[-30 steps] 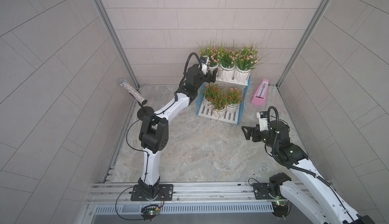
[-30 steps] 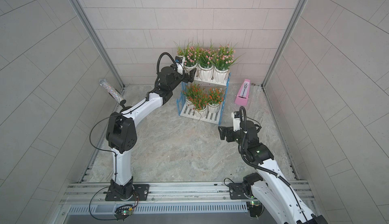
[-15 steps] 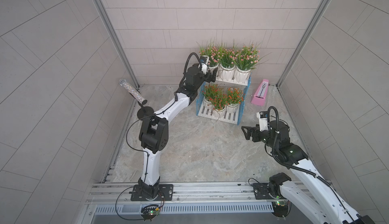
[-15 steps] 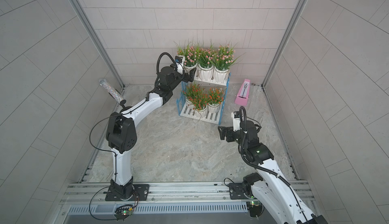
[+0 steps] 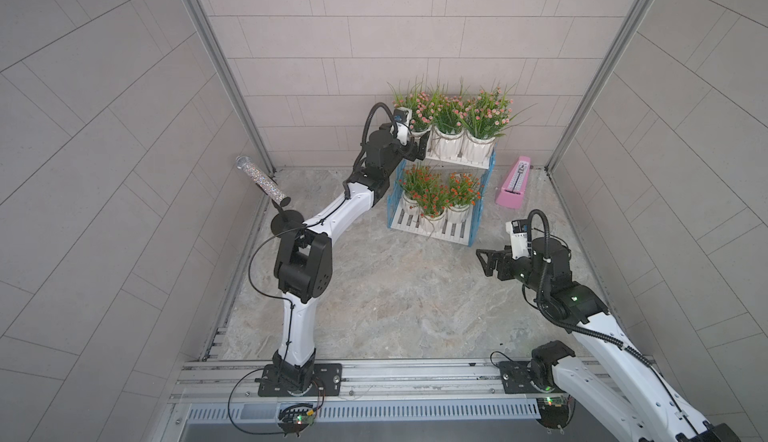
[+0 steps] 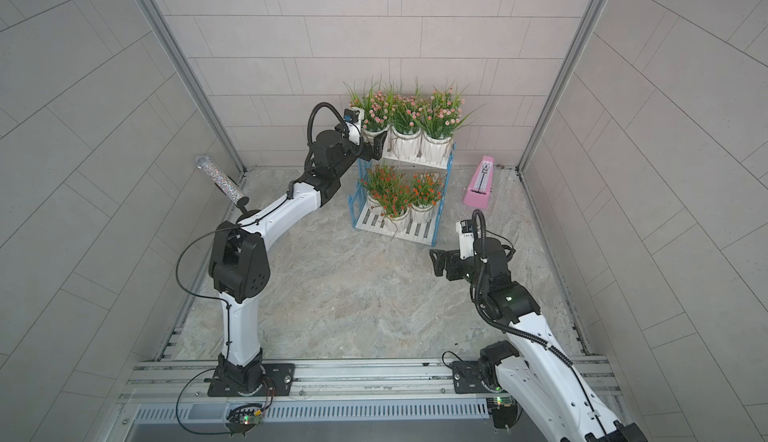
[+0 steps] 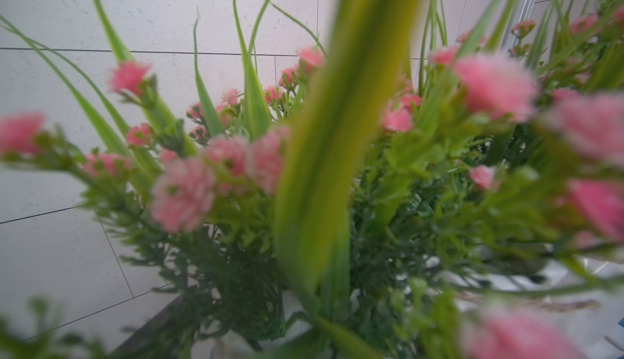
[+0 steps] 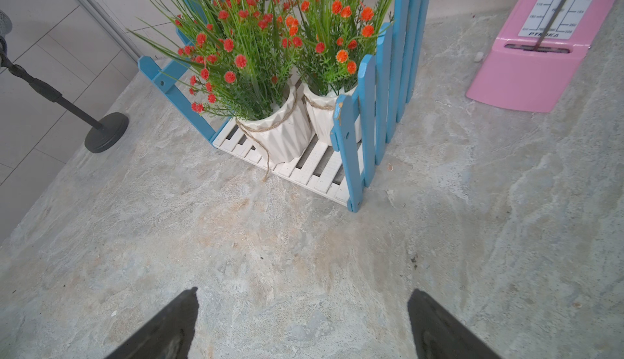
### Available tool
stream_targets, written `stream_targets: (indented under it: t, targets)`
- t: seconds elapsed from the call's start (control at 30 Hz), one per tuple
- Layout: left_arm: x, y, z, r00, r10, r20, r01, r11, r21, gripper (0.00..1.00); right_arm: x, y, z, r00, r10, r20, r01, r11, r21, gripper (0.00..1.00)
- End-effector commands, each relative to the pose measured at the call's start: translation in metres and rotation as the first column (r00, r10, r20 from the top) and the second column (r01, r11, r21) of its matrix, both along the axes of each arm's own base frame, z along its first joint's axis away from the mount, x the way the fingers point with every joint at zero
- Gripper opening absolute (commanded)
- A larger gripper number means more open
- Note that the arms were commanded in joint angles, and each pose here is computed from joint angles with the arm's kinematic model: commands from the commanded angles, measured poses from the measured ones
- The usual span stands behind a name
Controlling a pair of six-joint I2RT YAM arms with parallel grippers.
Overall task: Place the baby's breath potted plants on the rack by color
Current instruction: Place the baby's breath potted plant on the rack.
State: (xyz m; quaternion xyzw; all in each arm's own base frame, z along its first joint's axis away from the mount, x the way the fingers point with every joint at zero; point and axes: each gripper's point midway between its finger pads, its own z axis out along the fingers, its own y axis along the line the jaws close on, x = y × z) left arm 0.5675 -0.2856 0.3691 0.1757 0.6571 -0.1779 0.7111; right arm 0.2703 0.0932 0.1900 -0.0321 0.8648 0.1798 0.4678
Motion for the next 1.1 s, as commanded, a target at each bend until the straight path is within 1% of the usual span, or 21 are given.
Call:
stream_targets:
  t: [0.0,0.4,0.7,0.9,1.07]
  targets:
    - [-0.016,0.009,0.060,0.993,-0.004,0.121,0.010,0.999,-0.045,1.00,0.001,0.000,0.004,1.000,0.001,0.018,-0.001,1.000,0.007,0.99]
    - [-0.026,0.013,0.083,0.987,-0.003,0.159,0.012,0.998,-0.058,1.00,0.001,0.001,0.005,1.000,0.003,0.017,-0.003,1.000,0.011,0.99]
    - [-0.037,0.016,0.088,0.987,-0.015,0.161,0.025,0.998,-0.059,1.00,0.001,0.001,0.007,1.000,0.004,0.024,-0.005,1.000,0.015,0.99]
    - [-0.053,0.023,0.083,0.987,-0.020,0.157,0.029,0.998,-0.056,1.00,0.002,0.002,0.009,0.999,0.006,0.031,-0.006,1.000,0.019,0.99]
    - [-0.073,0.032,0.079,0.987,-0.024,0.159,0.034,0.998,-0.061,1.00,0.001,0.001,0.009,0.999,0.004,0.035,-0.005,1.000,0.018,0.99]
